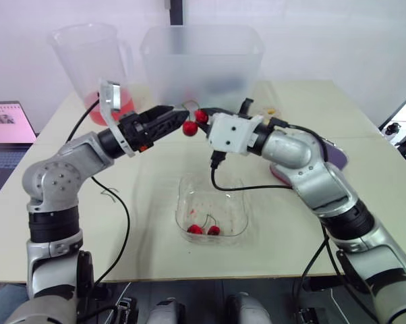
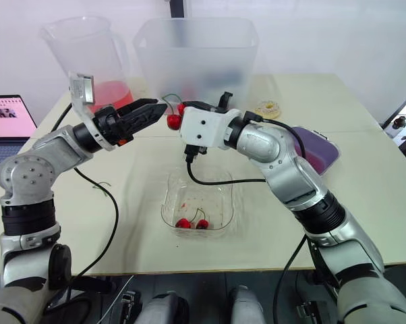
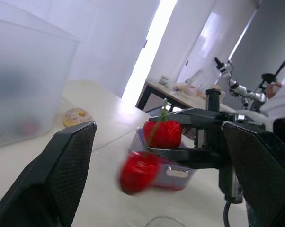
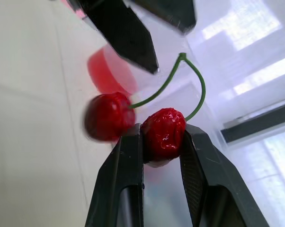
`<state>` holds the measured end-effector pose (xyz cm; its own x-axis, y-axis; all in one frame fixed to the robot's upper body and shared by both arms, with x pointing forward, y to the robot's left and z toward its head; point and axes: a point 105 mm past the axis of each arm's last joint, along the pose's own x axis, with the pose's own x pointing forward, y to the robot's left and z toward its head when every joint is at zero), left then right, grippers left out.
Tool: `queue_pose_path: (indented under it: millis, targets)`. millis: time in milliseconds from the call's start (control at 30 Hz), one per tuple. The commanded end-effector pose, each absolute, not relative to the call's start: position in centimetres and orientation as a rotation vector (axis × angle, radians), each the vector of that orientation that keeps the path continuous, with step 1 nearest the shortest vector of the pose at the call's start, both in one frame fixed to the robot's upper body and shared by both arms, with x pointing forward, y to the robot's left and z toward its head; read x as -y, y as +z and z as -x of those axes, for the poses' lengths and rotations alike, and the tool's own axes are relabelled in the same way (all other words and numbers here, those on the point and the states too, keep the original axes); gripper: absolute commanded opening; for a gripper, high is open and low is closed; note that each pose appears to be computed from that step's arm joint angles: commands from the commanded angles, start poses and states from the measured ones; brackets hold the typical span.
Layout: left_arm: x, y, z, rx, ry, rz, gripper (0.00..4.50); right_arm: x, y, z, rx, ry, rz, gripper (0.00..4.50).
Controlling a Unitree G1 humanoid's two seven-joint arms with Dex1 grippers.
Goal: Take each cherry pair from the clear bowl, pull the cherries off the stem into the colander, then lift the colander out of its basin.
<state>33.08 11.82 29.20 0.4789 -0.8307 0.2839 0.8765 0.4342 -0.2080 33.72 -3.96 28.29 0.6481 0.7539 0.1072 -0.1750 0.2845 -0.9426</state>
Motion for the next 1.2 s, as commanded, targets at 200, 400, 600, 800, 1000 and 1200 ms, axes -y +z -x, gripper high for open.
queue_pose_path:
  millis: [200, 400, 600, 800, 1000, 1200]
  targets:
    - [-10.8, 31.2, -32.3, 0.225, -1.116, 0.309, 4.50, 3.1, 28.0, -32.0, 0.788, 0.651, 1.189, 0.95]
    - [-9.3, 30.1, -31.4, 0.198, -1.177, 0.249, 4.50, 2.9, 28.1, -32.0, 0.720, 0.707, 0.997, 0.95]
    - [-9.5, 30.3, -31.6, 0.221, -1.171, 0.257, 3.97, 2.8, 28.3, -32.0, 0.687, 0.745, 0.909, 0.90]
    - [-9.6, 30.4, -31.6, 0.223, -1.164, 0.261, 1.83, 2.7, 28.1, -32.0, 0.670, 0.763, 0.889, 0.90]
    - [-9.8, 30.8, -31.9, 0.239, -1.142, 0.278, 1.83, 2.7, 28.1, -31.9, 0.663, 0.768, 0.880, 0.90]
    - [-9.7, 30.5, -32.2, 0.232, -1.131, 0.254, 1.56, 2.5, 28.2, -31.8, 0.666, 0.772, 0.883, 0.90]
